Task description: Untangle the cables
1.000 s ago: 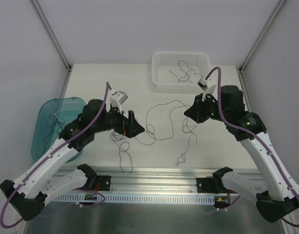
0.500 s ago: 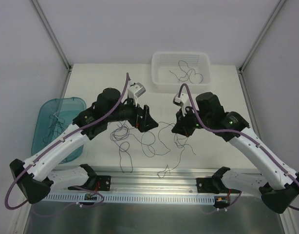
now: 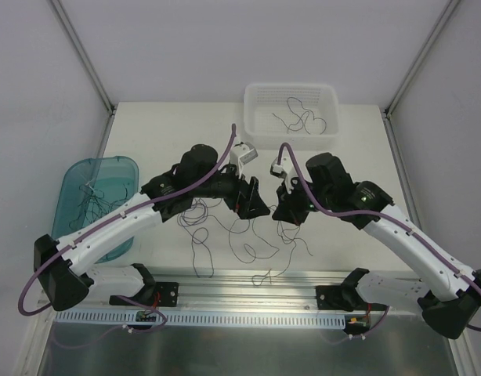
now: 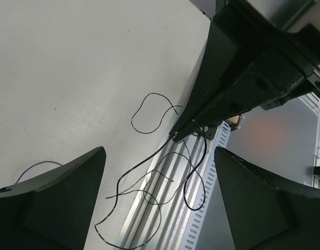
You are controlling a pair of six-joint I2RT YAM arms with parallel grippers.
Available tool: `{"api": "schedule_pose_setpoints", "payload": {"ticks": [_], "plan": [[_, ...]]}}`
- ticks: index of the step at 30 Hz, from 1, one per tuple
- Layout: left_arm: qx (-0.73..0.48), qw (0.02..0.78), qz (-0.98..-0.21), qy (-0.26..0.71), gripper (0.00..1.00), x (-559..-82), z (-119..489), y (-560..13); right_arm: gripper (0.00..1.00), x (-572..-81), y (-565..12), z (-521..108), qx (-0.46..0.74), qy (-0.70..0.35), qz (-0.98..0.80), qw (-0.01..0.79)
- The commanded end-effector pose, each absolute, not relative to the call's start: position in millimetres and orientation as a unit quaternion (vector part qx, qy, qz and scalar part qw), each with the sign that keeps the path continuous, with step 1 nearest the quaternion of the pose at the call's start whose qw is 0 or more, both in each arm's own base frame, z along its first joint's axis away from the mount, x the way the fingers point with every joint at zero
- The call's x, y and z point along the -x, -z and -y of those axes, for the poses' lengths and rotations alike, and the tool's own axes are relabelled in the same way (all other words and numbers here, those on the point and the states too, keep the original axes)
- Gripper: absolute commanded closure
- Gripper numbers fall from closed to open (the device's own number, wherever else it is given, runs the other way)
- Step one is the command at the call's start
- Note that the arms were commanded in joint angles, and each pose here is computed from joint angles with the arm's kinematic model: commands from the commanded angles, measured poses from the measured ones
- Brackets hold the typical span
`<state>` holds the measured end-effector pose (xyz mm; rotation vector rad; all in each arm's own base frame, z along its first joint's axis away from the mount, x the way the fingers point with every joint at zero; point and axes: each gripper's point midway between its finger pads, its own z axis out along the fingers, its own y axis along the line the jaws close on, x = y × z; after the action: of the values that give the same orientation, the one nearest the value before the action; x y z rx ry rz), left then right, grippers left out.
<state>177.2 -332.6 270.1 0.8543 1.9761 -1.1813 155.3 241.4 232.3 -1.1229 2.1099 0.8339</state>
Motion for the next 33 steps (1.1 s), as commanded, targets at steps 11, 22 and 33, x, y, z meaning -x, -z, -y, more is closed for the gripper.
{"api": "schedule_pose_setpoints", "payload": {"ticks": [11,22,33], "plan": [[-0.361,0.312,-0.734,0.484,0.43,-165,355,-259,0.99,-150,-243,-248,0.442,-0.330,-0.769,0.324],[-0.372,0.304,-0.731,0.485,1.00,-160,353,-253,0.99,-148,-245,-247,0.441,-0.333,-0.765,0.331],[-0.324,0.389,-0.743,0.438,1.00,-190,341,-275,0.40,-145,-252,-230,0.424,-0.312,-0.774,0.352]]}}
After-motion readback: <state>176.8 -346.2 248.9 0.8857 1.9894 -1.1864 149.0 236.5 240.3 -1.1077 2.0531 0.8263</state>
